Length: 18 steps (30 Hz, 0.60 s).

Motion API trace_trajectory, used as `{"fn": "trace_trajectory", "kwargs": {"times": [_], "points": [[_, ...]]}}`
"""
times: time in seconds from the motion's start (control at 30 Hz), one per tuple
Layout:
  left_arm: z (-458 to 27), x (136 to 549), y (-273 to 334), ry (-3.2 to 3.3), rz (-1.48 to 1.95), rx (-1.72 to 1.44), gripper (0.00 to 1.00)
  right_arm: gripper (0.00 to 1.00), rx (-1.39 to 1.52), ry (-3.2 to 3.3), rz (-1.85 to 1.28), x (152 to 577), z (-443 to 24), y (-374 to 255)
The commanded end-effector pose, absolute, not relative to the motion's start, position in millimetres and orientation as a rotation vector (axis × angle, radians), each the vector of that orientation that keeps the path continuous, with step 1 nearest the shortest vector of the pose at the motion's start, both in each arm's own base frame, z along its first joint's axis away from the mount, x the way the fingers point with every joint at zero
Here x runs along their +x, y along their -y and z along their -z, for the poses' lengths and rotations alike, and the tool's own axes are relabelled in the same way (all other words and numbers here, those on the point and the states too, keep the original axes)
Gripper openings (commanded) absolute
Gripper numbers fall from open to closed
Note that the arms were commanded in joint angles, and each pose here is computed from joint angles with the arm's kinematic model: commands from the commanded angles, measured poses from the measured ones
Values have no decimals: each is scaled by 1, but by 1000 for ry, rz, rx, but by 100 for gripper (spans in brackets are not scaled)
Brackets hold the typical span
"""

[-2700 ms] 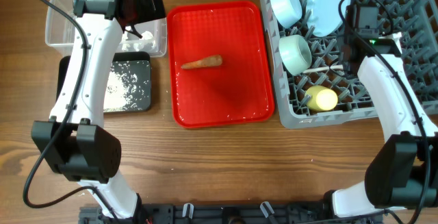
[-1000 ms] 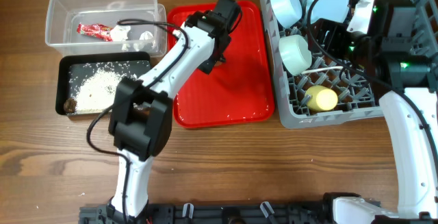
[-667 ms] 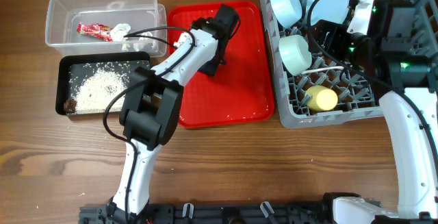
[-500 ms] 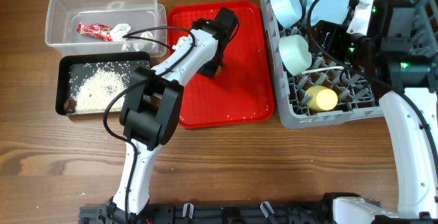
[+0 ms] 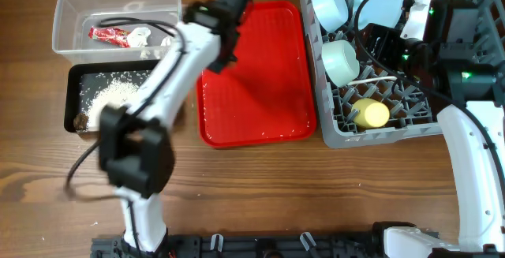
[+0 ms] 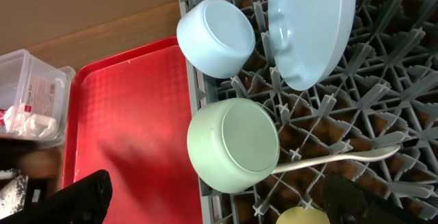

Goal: Sort waste into correct bins and load items into the dishwasher rack
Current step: 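Carry the carrot left and drop it onto the black rice tray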

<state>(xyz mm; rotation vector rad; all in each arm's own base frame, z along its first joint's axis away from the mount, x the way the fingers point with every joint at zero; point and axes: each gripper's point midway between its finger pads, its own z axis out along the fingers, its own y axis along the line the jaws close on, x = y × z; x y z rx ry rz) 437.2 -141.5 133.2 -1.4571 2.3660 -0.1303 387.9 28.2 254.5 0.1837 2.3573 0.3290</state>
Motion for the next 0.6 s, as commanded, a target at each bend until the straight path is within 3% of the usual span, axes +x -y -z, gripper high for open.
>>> {"fn": "trace_trajectory", "kwargs": {"times": [0.0,0.1,0.23,0.4,0.57], "points": [[-200,432,78,-2192,137,-1500,30,100,205,-2350,-318,390,-257,-26],[-206,418,18,-2109,11,-1629,30,100,209,-2350,-302,390,-256,-24],[-166,403,-46,-2070,-90,-1857,31,100,213,-2349,-295,390,-256,-23],[-95,379,-80,-2068,-157,-2042,32,100,212,-2350,-295,390,-256,-23],[-43,370,-92,-2029,-157,-2076,39,100,214,-2351,-297,390,-256,-23]]}}
